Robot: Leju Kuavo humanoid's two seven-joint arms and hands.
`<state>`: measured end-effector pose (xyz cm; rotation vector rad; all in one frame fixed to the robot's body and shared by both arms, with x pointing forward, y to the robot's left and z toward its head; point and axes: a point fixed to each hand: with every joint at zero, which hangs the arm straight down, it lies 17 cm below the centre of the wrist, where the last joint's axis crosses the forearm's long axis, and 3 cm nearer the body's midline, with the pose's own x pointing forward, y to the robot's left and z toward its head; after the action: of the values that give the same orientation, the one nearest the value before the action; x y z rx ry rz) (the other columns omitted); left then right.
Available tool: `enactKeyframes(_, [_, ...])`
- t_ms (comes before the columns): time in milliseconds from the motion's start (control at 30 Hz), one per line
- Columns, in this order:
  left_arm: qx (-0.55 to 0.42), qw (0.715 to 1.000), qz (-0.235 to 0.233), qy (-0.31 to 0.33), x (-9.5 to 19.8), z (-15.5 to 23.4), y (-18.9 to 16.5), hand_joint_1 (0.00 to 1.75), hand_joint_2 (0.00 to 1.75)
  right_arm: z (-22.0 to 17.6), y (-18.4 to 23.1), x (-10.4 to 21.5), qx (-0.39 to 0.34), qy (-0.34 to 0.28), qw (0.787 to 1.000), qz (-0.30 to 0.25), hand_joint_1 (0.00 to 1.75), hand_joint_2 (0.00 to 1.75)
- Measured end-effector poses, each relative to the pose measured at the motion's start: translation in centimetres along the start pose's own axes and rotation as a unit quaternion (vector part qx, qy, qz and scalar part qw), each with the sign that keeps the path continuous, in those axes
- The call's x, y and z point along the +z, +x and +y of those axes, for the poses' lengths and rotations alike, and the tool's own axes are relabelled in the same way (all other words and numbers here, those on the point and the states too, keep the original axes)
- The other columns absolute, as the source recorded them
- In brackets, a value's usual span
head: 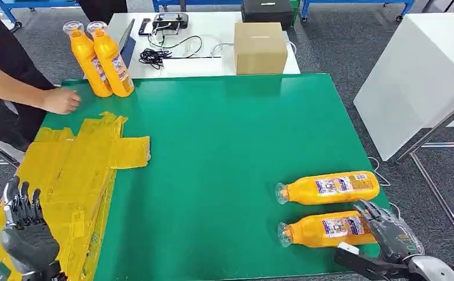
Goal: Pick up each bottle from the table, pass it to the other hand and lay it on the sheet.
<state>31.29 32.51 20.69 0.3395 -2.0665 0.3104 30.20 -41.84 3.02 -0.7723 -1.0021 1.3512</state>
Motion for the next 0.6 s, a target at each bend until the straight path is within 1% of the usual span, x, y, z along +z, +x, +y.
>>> enactKeyframes(100, [0.004,1.0,0.0,0.001,-0.1,0.0,-0.1,0.0,0.0,0.9,-0.3,0.0,0.007,0.024,1.0,0.0,0.0,1.75])
enactKeyframes(167, [0.009,1.0,-0.002,0.001,-0.4,-0.1,0.1,0.0,0.0,1.8,-0.6,-0.2,0.008,0.052,0.999,0.004,0.0,1.75])
enactKeyframes(200, [0.011,1.0,-0.002,0.003,-0.6,-0.2,0.0,0.0,0.0,2.2,-0.8,-0.2,0.005,0.065,0.998,0.008,0.1,1.75])
enactKeyframes(233, [0.012,1.0,-0.002,0.002,-0.7,-0.3,0.0,0.0,0.0,2.6,-1.1,0.0,0.002,0.075,0.997,0.011,1.34,1.75])
enactKeyframes(333, [0.016,1.0,-0.002,0.0,-0.8,-0.4,-0.1,0.0,0.0,3.4,-2.0,0.3,0.005,0.101,0.995,0.019,1.34,1.75])
enactKeyframes(533, [0.016,1.0,0.002,-0.006,-0.7,-0.6,-0.5,0.0,0.0,4.0,-3.2,0.8,0.019,0.12,0.992,0.024,1.34,1.75])
enactKeyframes(567, [0.016,1.0,0.002,-0.007,-0.7,-0.7,-0.6,0.0,0.0,4.1,-3.3,0.9,0.021,0.122,0.992,0.024,1.75,1.75])
enactKeyframes(600, [0.015,1.0,0.003,-0.008,-0.7,-0.7,-0.7,0.0,0.0,4.1,-3.4,0.9,0.023,0.123,0.992,0.025,1.75,1.75])
